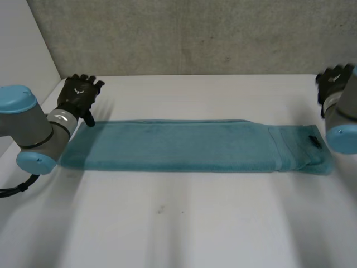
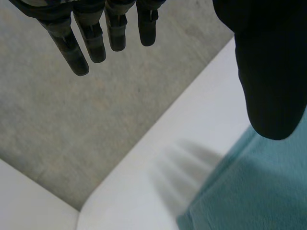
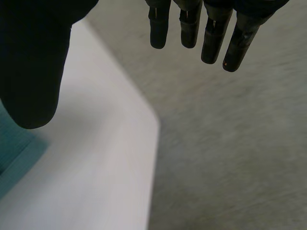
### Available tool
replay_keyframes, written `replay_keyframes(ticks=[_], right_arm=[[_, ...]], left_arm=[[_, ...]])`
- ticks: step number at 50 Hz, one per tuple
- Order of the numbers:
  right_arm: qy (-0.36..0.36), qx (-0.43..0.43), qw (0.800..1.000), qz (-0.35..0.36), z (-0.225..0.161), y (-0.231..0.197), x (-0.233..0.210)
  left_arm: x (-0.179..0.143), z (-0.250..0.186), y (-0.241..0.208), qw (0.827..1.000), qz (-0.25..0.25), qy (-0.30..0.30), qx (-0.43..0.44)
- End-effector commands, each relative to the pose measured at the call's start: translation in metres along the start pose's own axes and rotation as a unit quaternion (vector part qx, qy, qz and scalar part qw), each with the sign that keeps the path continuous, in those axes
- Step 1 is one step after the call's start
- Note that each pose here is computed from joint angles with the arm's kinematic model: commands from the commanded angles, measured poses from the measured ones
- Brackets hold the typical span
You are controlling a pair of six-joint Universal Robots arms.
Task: Fold the laundry
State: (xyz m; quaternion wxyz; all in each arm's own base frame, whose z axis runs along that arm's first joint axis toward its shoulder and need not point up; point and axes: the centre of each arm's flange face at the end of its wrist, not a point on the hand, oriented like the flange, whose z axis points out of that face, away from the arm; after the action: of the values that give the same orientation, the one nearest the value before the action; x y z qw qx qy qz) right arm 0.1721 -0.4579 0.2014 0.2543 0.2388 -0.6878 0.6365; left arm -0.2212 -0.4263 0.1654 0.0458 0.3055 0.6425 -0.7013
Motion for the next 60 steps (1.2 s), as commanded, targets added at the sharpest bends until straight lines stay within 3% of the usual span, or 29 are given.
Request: replay_keyframes(ticks=[1, 6, 11, 16, 20, 27, 39, 60], right_arm=[[0.025, 0.084, 0.991, 0.106, -0.041, -0.064, 0.061], [-0.01, 0.112, 0.986, 0.12, -0.066, -0.078, 0.071], [-0.049, 0.07, 0.989, 0.12, -0.086, -0.045, 0.086], [-0.091, 0.007, 0.987, 0.131, -0.095, -0.013, 0.077], [-0.128, -0.054, 0.977, 0.158, -0.103, 0.024, 0.066], [-0.189, -0.078, 0.96, 0.19, -0.097, 0.07, 0.039], [-0.202, -0.1, 0.946, 0.233, -0.082, 0.108, 0.011], [-0.177, -0.078, 0.958, 0.213, -0.067, 0.118, 0.007]], left_arm=[[-0.006, -0.024, -0.04, 0.999, 0.005, -0.01, 0.033], [-0.008, -0.041, -0.056, 0.999, 0.004, -0.012, 0.038], [-0.008, -0.072, -0.066, 0.999, -0.019, -0.007, 0.03], [0.002, -0.099, -0.061, 0.997, -0.073, 0.008, 0.006], [0.007, -0.109, -0.057, 0.994, -0.103, 0.016, -0.009], [0.014, -0.117, -0.047, 0.989, -0.142, 0.024, -0.031], [0.022, -0.123, -0.036, 0.988, -0.146, 0.032, -0.048], [0.026, -0.123, -0.029, 0.987, -0.146, 0.038, -0.057]])
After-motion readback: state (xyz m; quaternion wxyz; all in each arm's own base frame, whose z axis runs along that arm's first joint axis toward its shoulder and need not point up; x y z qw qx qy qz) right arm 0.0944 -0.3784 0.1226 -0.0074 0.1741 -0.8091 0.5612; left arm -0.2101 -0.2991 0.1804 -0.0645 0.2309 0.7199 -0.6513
